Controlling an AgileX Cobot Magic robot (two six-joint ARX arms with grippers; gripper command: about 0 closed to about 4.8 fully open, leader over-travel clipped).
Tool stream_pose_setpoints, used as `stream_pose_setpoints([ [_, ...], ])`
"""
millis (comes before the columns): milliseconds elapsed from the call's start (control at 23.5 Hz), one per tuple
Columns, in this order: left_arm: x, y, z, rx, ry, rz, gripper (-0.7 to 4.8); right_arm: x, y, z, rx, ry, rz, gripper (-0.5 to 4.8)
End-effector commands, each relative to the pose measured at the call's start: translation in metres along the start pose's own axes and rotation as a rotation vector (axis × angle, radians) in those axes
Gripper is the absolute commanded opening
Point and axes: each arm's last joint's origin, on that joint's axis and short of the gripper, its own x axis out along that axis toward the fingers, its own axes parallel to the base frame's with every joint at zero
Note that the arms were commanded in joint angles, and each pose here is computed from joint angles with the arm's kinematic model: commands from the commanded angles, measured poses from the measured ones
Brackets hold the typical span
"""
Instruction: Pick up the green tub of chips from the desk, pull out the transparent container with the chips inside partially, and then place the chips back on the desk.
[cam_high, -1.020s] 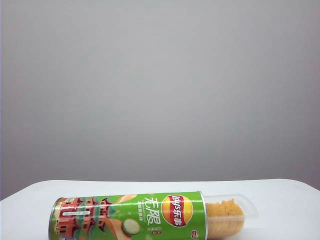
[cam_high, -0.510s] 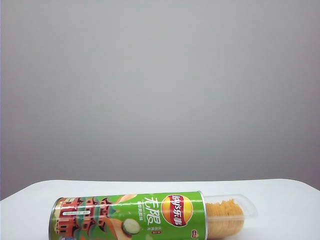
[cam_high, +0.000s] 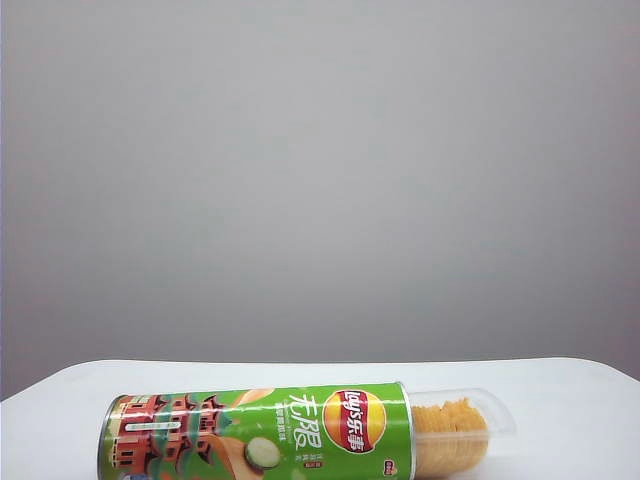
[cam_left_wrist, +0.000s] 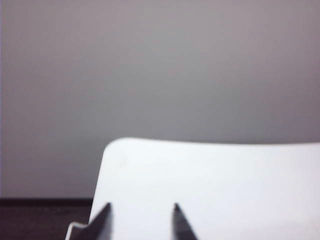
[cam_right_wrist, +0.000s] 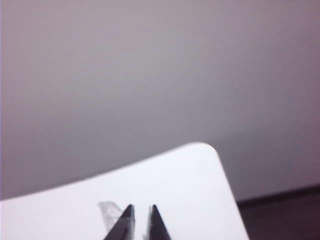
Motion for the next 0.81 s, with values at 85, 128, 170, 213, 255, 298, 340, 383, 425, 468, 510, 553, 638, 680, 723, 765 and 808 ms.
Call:
stream_pose_setpoints([
  [85,0.001,0.002,-0.003,0.029,-0.006,0.049,1.38,0.0,-0.005,-0.009,-0.002,0.055,-0.097,0.4],
  [128,0.001,0.002,-0.003,0.03,-0.008,0.048,1.22,0.0,-0.006,-0.01,-0.002,0.068,-0.103,0.4],
  [170,0.001,0.002,-0.003,0.034,-0.006,0.048,1.14,0.0,-0.006,-0.011,-0.001,0.076,-0.106,0.4],
  [213,0.001,0.002,-0.004,0.033,0.003,0.048,1.13,0.0,-0.006,-0.012,-0.001,0.09,-0.11,0.41],
  [255,0.001,0.002,-0.005,0.039,0.013,0.048,0.97,0.0,-0.007,-0.014,0.0,0.103,-0.109,0.41],
  [298,0.001,0.002,-0.006,0.046,0.028,0.047,0.66,-0.001,-0.007,-0.015,0.0,0.113,-0.113,0.41],
  [340,0.001,0.002,-0.008,0.054,0.05,0.045,0.14,-0.001,-0.007,-0.016,0.0,0.128,-0.117,0.44],
  [383,0.001,0.002,-0.012,0.067,0.084,0.041,-0.05,-0.001,-0.008,-0.018,0.002,0.152,-0.121,0.45],
  [425,0.001,0.002,-0.013,0.069,0.1,0.04,-0.05,-0.001,-0.008,-0.019,0.002,0.164,-0.125,0.45],
  [468,0.001,0.002,-0.014,0.068,0.111,0.04,-0.05,-0.002,-0.008,-0.02,0.002,0.172,-0.128,0.45],
  [510,0.0,0.002,-0.015,0.068,0.123,0.04,-0.05,-0.002,-0.009,-0.021,0.002,0.178,-0.131,0.44],
  [553,0.0,0.002,-0.016,0.068,0.125,0.04,-0.05,-0.002,-0.009,-0.021,0.003,0.181,-0.132,0.44],
  [638,0.0,0.002,-0.016,0.067,0.124,0.039,-0.05,-0.002,-0.009,-0.021,0.004,0.183,-0.132,0.44],
  [680,0.0,0.001,-0.015,0.065,0.122,0.026,-0.04,-0.002,-0.009,-0.022,0.004,0.188,-0.134,0.44],
  [723,0.0,0.001,-0.015,0.065,0.12,0.017,-0.03,-0.002,-0.009,-0.022,0.004,0.193,-0.136,0.44],
  [765,0.0,0.001,-0.015,0.064,0.12,0.013,-0.02,-0.002,-0.009,-0.023,0.004,0.198,-0.137,0.44],
  [808,0.0,0.001,-0.015,0.063,0.119,0.005,-0.01,-0.002,-0.009,-0.023,0.003,0.201,-0.138,0.44],
])
